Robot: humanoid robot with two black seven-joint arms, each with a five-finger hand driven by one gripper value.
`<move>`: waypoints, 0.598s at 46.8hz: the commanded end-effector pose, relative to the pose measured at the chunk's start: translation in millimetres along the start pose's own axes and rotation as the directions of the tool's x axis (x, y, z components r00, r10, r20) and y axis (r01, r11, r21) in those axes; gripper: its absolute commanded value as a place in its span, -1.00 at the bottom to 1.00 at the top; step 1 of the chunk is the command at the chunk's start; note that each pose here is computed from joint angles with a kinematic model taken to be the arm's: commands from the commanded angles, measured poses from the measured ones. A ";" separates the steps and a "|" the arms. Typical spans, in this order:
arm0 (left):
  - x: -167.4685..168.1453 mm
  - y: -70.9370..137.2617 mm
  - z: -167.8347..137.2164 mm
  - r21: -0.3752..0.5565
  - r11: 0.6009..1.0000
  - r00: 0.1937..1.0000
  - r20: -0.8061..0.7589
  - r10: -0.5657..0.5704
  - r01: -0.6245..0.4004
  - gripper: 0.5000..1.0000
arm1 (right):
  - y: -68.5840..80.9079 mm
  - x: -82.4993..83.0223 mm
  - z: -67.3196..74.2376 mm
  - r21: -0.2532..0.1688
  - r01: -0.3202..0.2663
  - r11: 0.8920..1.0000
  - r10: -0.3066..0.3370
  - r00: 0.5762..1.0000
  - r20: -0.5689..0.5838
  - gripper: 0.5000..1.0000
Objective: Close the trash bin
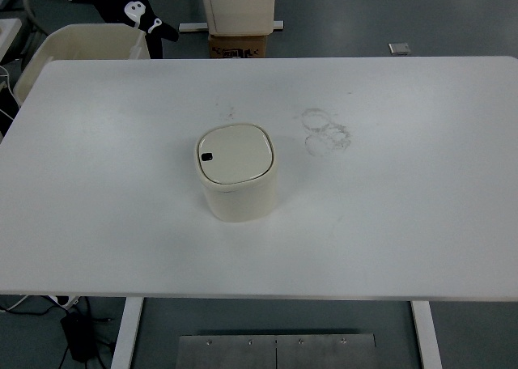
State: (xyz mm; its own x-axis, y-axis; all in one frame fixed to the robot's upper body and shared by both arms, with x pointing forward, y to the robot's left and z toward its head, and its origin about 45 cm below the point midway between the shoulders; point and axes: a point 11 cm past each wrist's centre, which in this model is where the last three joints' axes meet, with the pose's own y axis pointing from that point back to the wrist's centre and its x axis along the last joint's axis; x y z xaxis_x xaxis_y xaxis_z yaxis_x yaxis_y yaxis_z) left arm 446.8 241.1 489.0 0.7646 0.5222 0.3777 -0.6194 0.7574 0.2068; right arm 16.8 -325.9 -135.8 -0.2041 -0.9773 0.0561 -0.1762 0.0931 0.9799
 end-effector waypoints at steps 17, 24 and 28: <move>22.0 -23.1 -56.5 -0.118 0.961 0.891 -0.416 0.183 -0.252 1.00 | 0.0 0.0 0.1 0.000 0.000 1.000 0.000 1.000 0.000 0.97; 14.9 -23.1 -108.0 -0.052 0.936 0.777 -0.575 0.258 -0.349 1.00 | 0.0 0.0 0.1 0.000 0.000 1.000 0.000 1.000 0.000 0.97; 12.2 -22.4 -127.0 -0.037 0.926 0.729 -0.629 0.270 -0.375 1.00 | 0.0 0.0 -0.1 0.001 0.000 1.000 0.000 1.000 0.000 0.97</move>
State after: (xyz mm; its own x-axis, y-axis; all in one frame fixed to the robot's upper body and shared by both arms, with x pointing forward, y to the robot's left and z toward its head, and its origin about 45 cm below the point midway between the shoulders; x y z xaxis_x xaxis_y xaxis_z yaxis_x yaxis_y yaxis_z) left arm 492.1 276.2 386.6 0.5239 0.8293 -0.1944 -0.8438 0.5365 0.0147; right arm 16.8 -325.9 -135.8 -0.2042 -0.9773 0.0562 -0.1764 0.0932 0.9799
